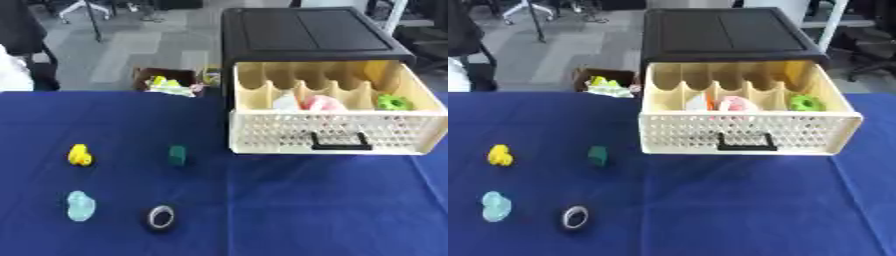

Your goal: Pick up objects from table and place into drawer.

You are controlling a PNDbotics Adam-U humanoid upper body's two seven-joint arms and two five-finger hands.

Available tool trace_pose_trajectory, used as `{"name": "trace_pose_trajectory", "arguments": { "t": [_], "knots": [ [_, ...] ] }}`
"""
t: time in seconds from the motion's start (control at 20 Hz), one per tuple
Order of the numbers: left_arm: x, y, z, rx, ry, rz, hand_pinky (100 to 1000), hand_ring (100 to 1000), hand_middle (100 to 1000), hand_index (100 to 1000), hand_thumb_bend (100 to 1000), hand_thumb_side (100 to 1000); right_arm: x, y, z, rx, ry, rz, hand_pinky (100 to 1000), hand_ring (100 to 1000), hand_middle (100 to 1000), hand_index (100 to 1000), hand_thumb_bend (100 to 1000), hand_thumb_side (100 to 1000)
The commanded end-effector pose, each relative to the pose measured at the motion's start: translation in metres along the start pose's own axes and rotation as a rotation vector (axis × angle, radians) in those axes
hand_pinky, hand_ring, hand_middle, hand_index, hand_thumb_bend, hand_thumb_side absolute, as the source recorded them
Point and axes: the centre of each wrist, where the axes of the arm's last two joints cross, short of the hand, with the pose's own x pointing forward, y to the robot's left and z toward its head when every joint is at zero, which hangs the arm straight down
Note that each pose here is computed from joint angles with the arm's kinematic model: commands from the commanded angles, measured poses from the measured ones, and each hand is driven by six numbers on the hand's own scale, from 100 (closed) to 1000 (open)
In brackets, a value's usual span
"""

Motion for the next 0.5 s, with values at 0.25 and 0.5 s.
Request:
{"name": "trace_pose_trajectory", "arguments": {
  "t": [0.25, 0.5],
  "knots": [
    [-0.008, 0.007, 0.028, 0.043, 0.029, -0.016, 518, 618, 552, 755, 100, 817, 0.023, -0.02, -0.019, 0.452, -0.063, 0.209, 714, 656, 550, 773, 100, 1000],
    [-0.018, 0.006, 0.051, 0.057, 0.116, 0.001, 517, 618, 551, 750, 100, 864, 0.03, -0.02, -0.024, 0.749, -0.061, 0.249, 720, 694, 605, 800, 100, 1000]
  ]
}}
